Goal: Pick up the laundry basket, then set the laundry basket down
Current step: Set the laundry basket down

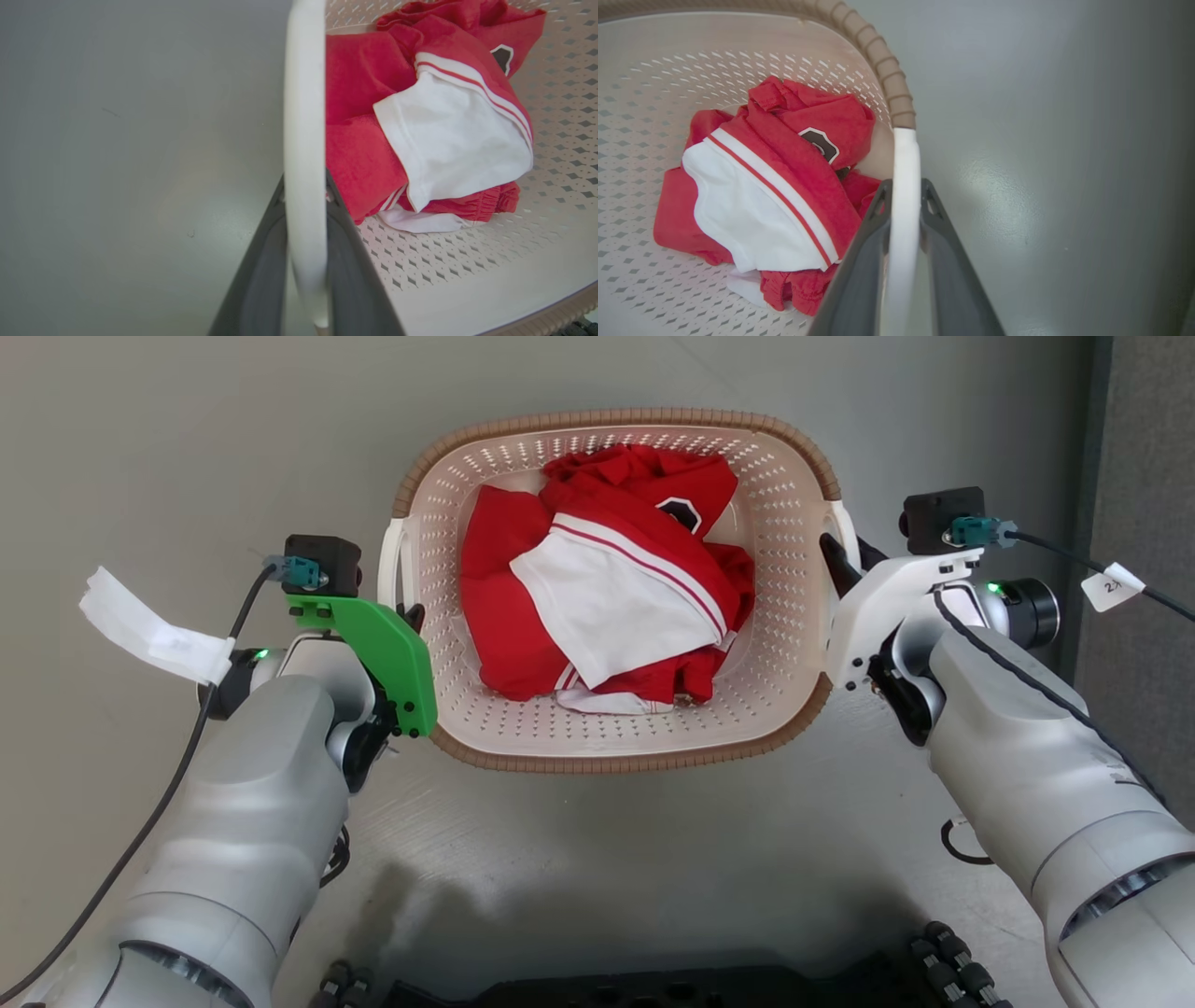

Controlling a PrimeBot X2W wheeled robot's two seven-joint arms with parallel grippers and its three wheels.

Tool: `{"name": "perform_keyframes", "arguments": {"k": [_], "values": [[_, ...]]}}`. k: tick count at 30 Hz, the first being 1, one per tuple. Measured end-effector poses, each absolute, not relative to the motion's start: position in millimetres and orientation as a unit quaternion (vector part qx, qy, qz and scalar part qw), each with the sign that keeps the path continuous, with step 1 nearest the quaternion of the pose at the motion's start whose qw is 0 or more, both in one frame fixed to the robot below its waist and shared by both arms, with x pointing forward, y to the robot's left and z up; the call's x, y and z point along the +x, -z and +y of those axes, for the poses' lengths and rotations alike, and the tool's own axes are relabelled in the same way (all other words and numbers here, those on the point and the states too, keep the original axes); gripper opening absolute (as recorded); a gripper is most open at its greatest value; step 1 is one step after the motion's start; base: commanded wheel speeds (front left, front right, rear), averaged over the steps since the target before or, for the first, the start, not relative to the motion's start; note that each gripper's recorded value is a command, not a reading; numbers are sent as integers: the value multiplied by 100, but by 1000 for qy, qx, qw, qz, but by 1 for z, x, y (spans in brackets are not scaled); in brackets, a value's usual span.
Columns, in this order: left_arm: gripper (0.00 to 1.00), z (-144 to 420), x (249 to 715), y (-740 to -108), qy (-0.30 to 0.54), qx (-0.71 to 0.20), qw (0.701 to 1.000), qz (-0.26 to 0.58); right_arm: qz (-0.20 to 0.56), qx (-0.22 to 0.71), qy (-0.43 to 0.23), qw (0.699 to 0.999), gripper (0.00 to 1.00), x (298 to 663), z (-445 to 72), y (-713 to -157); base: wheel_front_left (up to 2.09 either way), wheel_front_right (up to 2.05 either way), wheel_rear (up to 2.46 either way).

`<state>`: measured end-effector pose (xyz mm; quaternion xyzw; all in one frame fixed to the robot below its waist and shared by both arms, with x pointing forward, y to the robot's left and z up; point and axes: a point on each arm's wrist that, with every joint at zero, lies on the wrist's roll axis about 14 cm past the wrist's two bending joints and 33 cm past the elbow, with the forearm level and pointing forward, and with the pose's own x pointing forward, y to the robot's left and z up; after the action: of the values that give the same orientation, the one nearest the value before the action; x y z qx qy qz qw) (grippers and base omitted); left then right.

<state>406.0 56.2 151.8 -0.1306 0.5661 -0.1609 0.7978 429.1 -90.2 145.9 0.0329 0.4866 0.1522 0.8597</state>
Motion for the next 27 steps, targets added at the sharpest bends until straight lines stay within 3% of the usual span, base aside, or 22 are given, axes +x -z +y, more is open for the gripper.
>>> {"name": "perform_keyframes", "arguments": {"k": [27], "values": [[0,56,402,-143,165,-123,789,578,501,38,-154,851,0,426,-89,-138,0,0,0]]}}
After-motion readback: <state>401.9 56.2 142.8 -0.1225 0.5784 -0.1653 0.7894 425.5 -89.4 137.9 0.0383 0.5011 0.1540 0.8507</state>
